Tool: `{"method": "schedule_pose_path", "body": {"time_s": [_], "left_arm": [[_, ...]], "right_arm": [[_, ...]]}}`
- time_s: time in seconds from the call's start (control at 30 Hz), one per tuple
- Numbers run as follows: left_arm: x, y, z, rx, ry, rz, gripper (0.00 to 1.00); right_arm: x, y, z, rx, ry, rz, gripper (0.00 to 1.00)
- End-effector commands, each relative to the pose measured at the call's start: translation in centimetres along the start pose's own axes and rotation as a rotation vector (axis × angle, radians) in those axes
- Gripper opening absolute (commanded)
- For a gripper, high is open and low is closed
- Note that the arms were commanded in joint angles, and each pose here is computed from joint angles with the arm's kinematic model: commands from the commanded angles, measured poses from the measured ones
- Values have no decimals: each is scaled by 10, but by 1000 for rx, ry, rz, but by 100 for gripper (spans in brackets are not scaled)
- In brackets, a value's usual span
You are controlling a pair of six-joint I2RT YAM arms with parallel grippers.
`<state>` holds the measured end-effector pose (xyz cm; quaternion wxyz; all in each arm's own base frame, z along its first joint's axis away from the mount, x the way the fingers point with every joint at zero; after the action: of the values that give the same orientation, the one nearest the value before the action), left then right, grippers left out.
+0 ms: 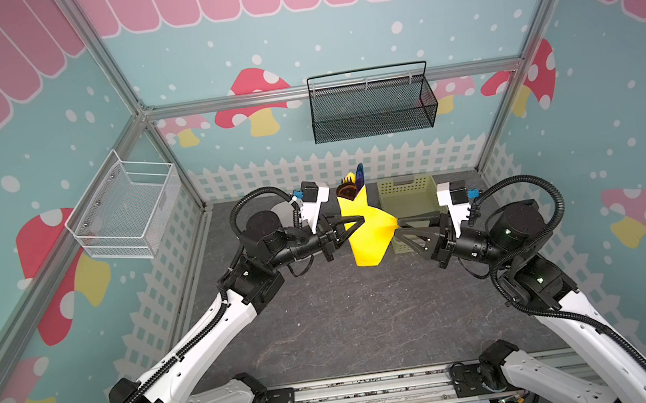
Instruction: Place the utensils on the paper napkin and roll it up
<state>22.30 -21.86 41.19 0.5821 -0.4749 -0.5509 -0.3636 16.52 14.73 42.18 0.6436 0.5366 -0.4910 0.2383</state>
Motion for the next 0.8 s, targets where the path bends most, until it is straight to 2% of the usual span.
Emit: {"method": "schedule_pose_path", "body": {"time_s": [0.0,0.3,0.77], "left_arm": [[19,-3,4,13,-51,-50,0],[18,-7,5,-36,-58,-34,0],[22,-11,3,-106,-79,-14,0]], "right_arm": [[-10,0,-13,67,79,-33,36],[-23,-13,-29,24,126,-44,36],[-26,-18,-32,14,135,-36,40]]}}
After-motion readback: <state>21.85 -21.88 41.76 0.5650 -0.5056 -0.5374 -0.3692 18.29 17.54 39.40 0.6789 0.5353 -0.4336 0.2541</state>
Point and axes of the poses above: each gripper's point midway between its finger pads, its own z axis back along the fingers, its own y axis along the line the jaws close on, x = y × z, the point moved 9 cm from there along z, back along the fingers, and after that the axes turned 11 degrees about -z, right-handed, at the moved point
